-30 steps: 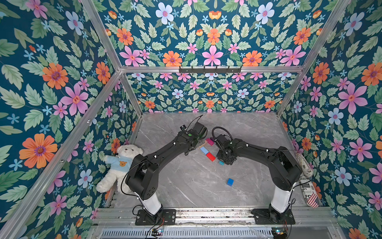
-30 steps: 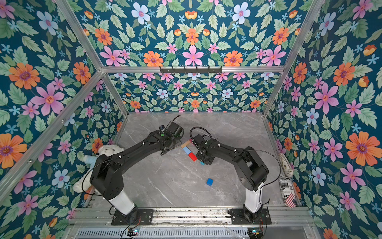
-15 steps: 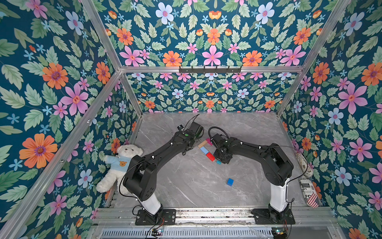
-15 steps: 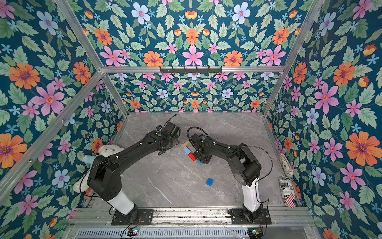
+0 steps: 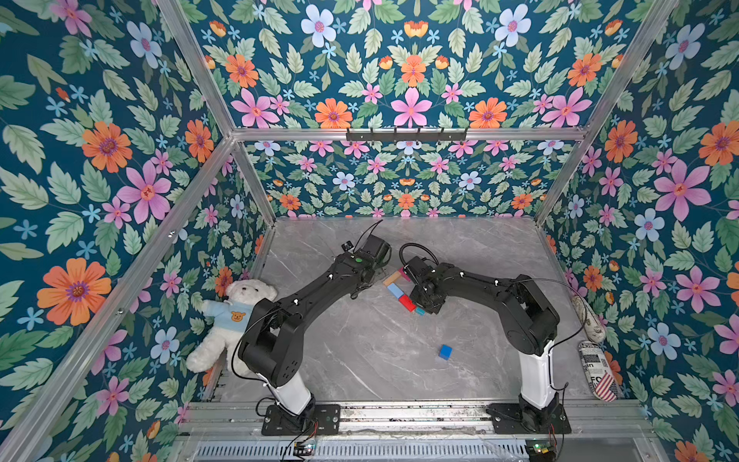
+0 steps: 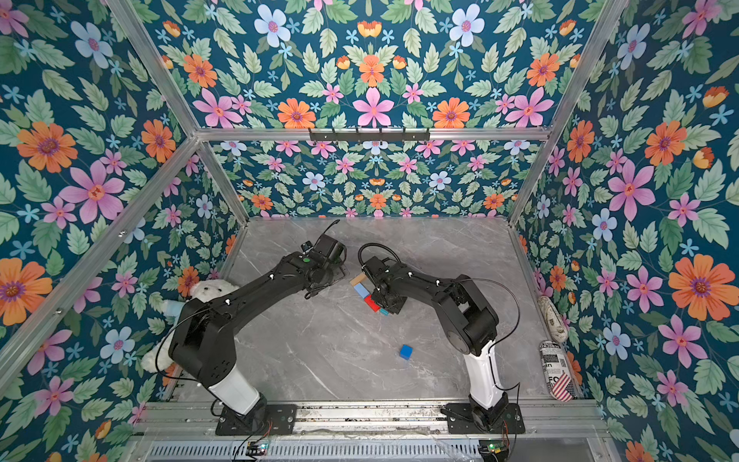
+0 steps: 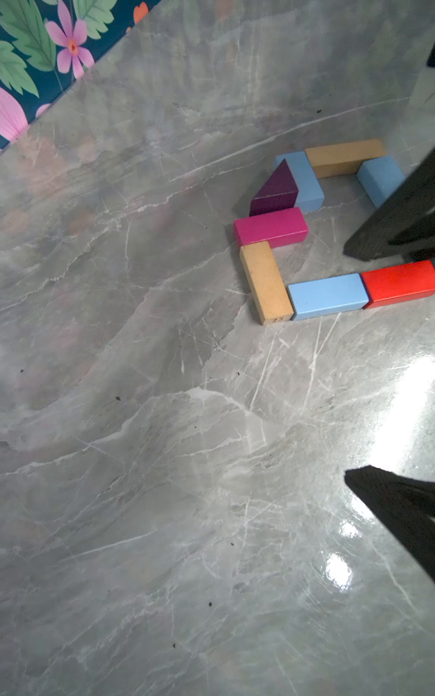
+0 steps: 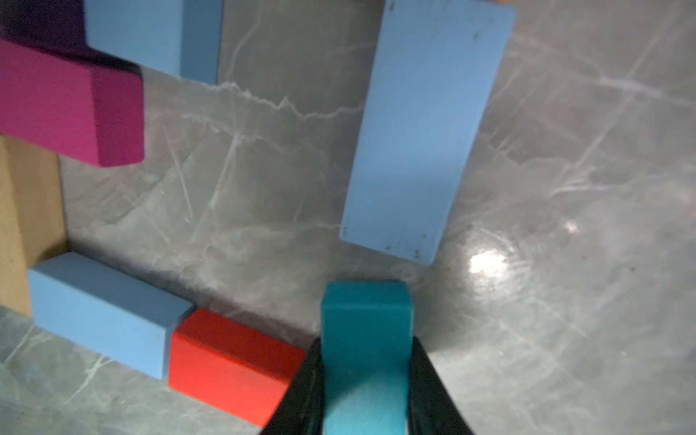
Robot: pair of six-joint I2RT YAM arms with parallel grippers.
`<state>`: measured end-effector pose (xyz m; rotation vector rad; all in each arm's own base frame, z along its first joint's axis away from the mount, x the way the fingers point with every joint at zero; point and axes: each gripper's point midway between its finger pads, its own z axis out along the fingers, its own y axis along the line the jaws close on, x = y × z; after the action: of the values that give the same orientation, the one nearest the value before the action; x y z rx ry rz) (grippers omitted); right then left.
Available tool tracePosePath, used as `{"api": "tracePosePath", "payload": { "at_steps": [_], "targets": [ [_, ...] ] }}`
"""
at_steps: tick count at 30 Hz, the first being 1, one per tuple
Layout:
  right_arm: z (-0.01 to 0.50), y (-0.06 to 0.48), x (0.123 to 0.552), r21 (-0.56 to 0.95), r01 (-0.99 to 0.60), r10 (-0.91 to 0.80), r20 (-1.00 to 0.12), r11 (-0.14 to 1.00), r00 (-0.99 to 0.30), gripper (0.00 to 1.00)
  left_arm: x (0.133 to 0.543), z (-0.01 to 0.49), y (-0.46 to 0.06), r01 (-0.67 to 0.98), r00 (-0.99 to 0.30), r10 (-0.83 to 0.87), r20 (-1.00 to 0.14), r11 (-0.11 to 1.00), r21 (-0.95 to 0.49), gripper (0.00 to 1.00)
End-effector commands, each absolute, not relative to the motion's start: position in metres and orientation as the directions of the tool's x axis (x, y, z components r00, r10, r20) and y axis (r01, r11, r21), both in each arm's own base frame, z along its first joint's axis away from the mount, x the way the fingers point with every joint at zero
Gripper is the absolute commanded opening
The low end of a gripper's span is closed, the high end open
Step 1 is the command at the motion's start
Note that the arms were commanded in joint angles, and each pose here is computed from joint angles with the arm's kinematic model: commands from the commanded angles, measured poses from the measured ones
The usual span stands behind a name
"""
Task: Assemble a heart with building blocks
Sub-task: Assemble the building block at the center of the board.
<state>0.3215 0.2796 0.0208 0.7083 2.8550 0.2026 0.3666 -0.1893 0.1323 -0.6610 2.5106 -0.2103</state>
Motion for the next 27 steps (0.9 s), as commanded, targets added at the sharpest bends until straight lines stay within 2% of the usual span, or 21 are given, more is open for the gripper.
{"api": "tracePosePath", "payload": {
  "at_steps": [1, 27],
  "targets": [
    [0.017, 0.272, 0.317, 0.134, 0.472, 0.489, -0.151, 0.871, -0.859, 0.00, 0.368, 0.132, -0.189, -0.405, -0.743, -0.489, -0.457, 0.872, -0.274, 0.90],
    [0.010, 0.262, 0.320, 0.113, 0.548, 0.559, -0.147, 0.829, -0.816, 0.00, 0.372, 0.127, -0.184, -0.404, -0.748, -0.494, -0.443, 0.869, -0.285, 0.90]
  ]
}}
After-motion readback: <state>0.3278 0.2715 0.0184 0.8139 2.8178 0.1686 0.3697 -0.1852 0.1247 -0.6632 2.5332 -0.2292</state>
